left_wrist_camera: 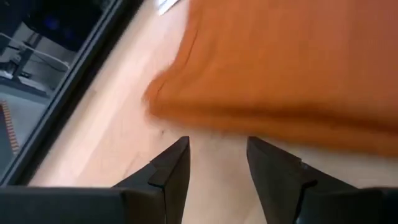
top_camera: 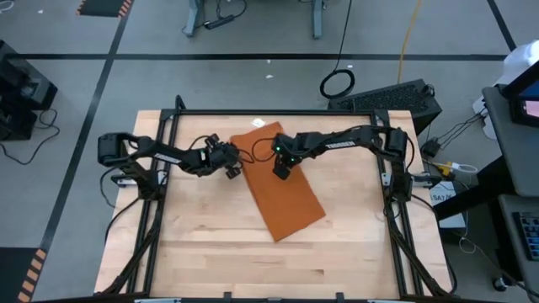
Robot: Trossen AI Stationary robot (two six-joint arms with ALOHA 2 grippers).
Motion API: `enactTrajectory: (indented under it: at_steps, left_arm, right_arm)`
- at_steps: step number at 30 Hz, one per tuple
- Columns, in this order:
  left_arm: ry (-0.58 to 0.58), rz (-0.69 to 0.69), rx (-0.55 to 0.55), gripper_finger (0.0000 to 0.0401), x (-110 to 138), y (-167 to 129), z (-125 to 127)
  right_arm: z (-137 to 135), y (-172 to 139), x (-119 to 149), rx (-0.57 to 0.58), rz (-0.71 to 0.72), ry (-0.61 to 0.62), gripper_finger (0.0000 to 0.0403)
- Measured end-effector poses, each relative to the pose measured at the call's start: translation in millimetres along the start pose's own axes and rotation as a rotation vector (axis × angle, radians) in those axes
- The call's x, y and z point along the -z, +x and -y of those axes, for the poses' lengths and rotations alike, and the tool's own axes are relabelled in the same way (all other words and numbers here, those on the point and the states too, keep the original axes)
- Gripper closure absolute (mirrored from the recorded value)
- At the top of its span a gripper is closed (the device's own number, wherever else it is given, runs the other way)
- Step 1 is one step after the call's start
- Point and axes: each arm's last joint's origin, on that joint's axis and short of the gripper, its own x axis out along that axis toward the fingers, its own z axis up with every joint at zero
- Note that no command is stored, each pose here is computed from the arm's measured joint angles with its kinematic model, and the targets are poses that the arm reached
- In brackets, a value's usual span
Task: Roll towel
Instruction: Roll the brown towel
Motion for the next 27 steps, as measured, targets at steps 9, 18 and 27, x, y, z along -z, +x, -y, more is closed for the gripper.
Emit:
enactTrajectory:
  at_steps: [9,18,27]
  left_arm:
    - [-0.086,-0.004,0.163,0.0235,-3.0,-32.8,-7.1]
    - [-0.035,0.043,0.456,0.0235,-5.8,-42.9,21.9]
    - [0.007,0.025,0.418,0.0235,0.0,-21.6,35.1]
  right_arm:
    - [-18.9,-58.8,22.3,-0.033,-0.008,-0.133,0.0403]
    - [-66.6,-76.8,94.3,-0.099,-0.064,-0.177,0.0403]
    - [-94.5,-69.1,144.0,-0.114,-0.035,-0.085,0.0403]
